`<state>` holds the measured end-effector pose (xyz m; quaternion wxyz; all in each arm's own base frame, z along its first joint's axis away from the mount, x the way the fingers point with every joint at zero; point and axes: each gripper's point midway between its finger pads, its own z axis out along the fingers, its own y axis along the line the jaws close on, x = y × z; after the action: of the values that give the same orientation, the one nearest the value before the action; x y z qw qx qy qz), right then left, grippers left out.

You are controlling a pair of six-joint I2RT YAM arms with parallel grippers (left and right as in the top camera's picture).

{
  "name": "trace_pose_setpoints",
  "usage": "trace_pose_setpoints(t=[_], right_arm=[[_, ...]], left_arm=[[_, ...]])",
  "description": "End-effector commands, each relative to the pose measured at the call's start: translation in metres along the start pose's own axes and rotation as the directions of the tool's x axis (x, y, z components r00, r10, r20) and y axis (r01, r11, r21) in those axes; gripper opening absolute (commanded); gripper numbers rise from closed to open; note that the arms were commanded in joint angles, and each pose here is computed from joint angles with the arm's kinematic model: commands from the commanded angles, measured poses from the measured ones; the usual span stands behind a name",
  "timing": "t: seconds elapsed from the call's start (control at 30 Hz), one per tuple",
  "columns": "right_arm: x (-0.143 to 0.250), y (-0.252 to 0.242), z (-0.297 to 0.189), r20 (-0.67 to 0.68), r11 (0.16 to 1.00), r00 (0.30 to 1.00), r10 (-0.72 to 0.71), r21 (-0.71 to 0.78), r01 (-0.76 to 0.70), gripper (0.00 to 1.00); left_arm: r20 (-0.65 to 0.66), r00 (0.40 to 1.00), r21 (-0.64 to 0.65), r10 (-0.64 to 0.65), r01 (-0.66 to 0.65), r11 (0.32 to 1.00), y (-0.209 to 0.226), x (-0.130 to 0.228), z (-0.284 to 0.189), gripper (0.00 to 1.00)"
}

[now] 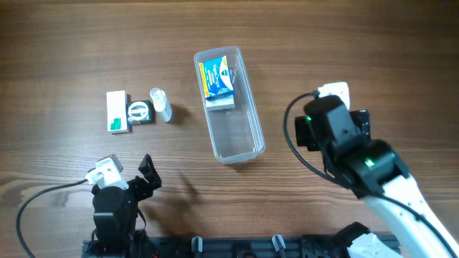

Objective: Pack container

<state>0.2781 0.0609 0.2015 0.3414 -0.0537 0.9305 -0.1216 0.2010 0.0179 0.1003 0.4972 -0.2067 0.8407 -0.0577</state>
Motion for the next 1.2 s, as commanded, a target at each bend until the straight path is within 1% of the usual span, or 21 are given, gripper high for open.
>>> trace_pose_setpoints(t=[0.0, 0.07, 0.1, 0.13, 0.17, 0.2, 0.27, 0.3, 0.33, 0.4, 0.6, 0.77, 0.87, 1.0, 1.1, 1.17], right_arm=[[0.016, -0.009, 0.015, -0.085, 0.993, 0.995, -0.044, 0.101, 0.053, 1.00], [0.020, -0.012, 0.016, -0.110, 0.989, 0.991, -0.075, 0.118, 0.088, 1.00], [0.017, -0.018, 0.015, -0.111, 0.971, 0.978, -0.176, 0.144, 0.191, 1.00], [0.014, -0.014, 0.015, -0.111, 0.949, 0.952, -0.285, 0.110, 0.297, 1.00], [0.017, -0.012, 0.014, -0.132, 0.896, 0.895, -0.427, 0.073, 0.438, 1.00], [0.019, -0.012, 0.014, -0.148, 0.811, 0.806, -0.572, 0.045, 0.584, 1.00], [0.019, -0.013, 0.013, -0.150, 0.652, 0.646, -0.749, 0.011, 0.758, 1.00], [0.017, -0.009, 0.012, -0.130, 0.618, 0.612, -0.780, -0.006, 0.786, 1.00], [0.016, -0.003, 0.011, -0.094, 0.615, 0.611, -0.786, -0.027, 0.788, 1.00], [0.016, 0.007, 0.006, -0.034, 0.633, 0.633, -0.774, -0.073, 0.770, 1.00], [0.003, -0.003, -0.019, 0.064, 0.681, 0.680, -0.730, -0.014, 0.733, 1.00], [0.012, -0.021, -0.053, 0.137, 0.724, 0.717, -0.684, 0.010, 0.689, 1.00], [0.020, -0.036, -0.074, 0.185, 0.798, 0.782, -0.595, 0.020, 0.602, 1.00], [0.023, -0.051, -0.100, 0.285, 0.850, 0.808, -0.516, 0.050, 0.525, 1.00], [0.026, -0.054, -0.116, 0.361, 0.902, 0.841, -0.404, 0.008, 0.431, 1.00], [0.033, -0.059, -0.122, 0.379, 0.920, 0.853, -0.359, -0.007, 0.391, 1.00]], left_arm=[[0.001, 1.000, 0.005, 0.015, -0.015, 1.000, -0.001, 0.000, 0.000, 1.00], [0.001, 1.000, 0.005, 0.015, -0.015, 1.000, -0.001, 0.000, 0.000, 1.00], [0.001, 1.000, 0.005, 0.015, -0.015, 1.000, -0.001, 0.000, 0.000, 1.00], [0.001, 1.000, 0.005, 0.015, -0.015, 1.000, -0.001, 0.000, 0.000, 1.00], [0.001, 1.000, 0.005, 0.015, -0.015, 1.000, -0.001, 0.000, 0.000, 1.00], [0.001, 1.000, 0.005, 0.015, -0.015, 1.000, -0.001, 0.000, 0.000, 1.00], [0.001, 1.000, 0.005, 0.015, -0.015, 1.000, -0.001, 0.000, 0.000, 1.00], [0.001, 1.000, 0.005, 0.015, -0.015, 1.000, -0.001, 0.000, 0.000, 1.00], [0.001, 1.000, 0.005, 0.015, -0.015, 1.000, -0.001, 0.000, 0.000, 1.00], [0.001, 1.000, 0.005, 0.015, -0.015, 1.000, -0.001, 0.000, 0.000, 1.00], [0.001, 1.000, 0.005, 0.015, -0.015, 1.000, -0.001, 0.000, 0.000, 1.00], [0.002, 1.000, 0.005, 0.015, -0.015, 1.000, -0.001, 0.000, 0.000, 1.00], [0.001, 1.000, 0.005, 0.015, -0.015, 1.000, -0.001, 0.000, 0.000, 1.00], [0.001, 1.000, 0.005, 0.015, -0.015, 1.000, -0.001, 0.000, 0.000, 1.00], [0.001, 1.000, 0.005, 0.015, -0.015, 1.000, -0.001, 0.000, 0.000, 1.00], [0.001, 1.000, 0.005, 0.015, -0.015, 1.000, -0.001, 0.000, 0.000, 1.00]])
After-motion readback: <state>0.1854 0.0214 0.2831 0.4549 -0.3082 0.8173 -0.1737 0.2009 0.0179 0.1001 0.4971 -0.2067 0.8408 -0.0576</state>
